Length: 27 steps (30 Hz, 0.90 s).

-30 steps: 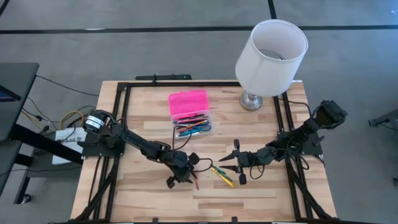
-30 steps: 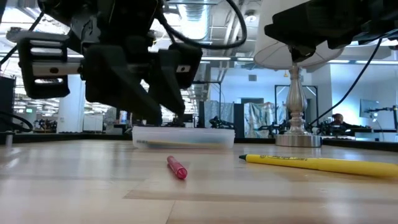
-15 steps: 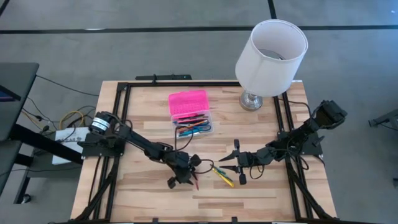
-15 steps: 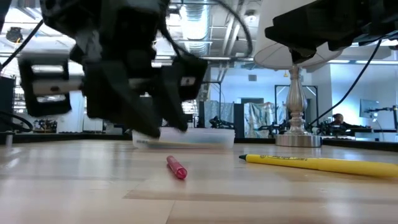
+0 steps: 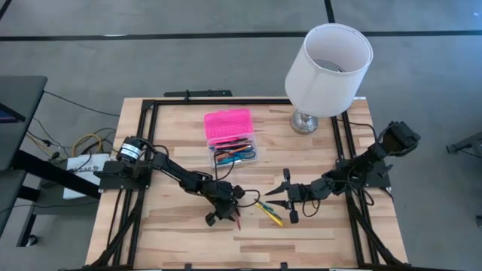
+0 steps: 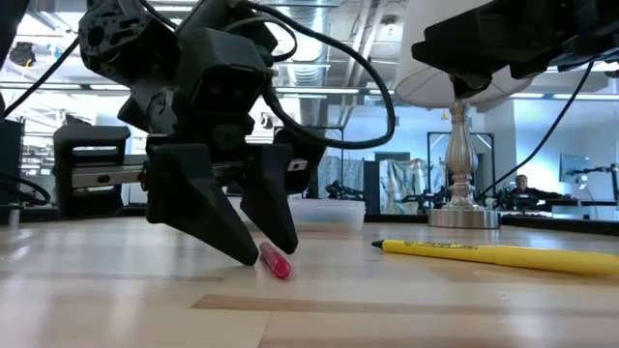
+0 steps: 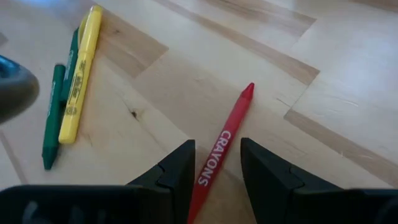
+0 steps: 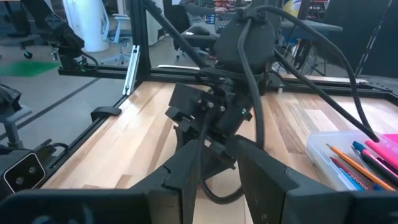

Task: Pick & place school supplies into a supply box
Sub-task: Put the red crayon into the pink supply box

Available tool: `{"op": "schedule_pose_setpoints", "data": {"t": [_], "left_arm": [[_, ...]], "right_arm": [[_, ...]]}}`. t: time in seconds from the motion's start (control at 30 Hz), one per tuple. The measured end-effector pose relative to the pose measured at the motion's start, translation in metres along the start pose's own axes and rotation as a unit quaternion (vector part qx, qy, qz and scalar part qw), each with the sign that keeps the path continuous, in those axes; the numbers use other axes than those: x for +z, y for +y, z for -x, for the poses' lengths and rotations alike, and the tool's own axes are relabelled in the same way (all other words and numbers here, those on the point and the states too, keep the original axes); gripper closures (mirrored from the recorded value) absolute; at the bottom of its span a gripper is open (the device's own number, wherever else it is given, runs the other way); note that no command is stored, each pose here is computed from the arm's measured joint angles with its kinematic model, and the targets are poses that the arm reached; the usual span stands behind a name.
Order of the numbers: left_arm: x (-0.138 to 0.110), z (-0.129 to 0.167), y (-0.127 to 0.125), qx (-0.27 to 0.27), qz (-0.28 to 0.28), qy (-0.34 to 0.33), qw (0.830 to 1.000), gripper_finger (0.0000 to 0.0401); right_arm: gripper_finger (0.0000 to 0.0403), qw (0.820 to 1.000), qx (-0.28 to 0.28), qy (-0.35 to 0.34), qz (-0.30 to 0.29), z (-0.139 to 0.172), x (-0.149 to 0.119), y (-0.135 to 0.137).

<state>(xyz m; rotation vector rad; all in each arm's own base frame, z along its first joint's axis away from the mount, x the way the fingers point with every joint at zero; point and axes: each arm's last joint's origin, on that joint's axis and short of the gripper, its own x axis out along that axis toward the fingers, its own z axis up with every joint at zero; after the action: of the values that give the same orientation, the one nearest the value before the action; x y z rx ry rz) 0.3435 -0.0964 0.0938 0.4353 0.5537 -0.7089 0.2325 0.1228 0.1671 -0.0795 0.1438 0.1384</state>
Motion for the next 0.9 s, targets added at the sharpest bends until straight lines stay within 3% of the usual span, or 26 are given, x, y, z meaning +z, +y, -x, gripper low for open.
{"op": "schedule_pose_setpoints", "data": {"t": [0.23, 0.67, 0.9], "left_arm": [[-0.0072, 0.0024, 0.0021, -0.011, 0.06, 0.029, 0.998, 0.0278], [-0.0112, 0.0028, 0.001, 0.009, 0.105, 0.06, 0.993, 0.028], [-0.0102, 0.0008, -0.0058, 0.013, 0.103, 0.075, 0.992, 0.0332]], "right_arm": [[0.0297, 1.0, 0.0, 0.0, 0.0, 0.0, 0.0, 0.0], [0.0297, 1.0, 0.0, 0.0, 0.0, 0.0, 0.0, 0.0], [0.0297, 1.0, 0.0, 0.002, 0.0, 0.0, -0.0004, 0.0]]}}
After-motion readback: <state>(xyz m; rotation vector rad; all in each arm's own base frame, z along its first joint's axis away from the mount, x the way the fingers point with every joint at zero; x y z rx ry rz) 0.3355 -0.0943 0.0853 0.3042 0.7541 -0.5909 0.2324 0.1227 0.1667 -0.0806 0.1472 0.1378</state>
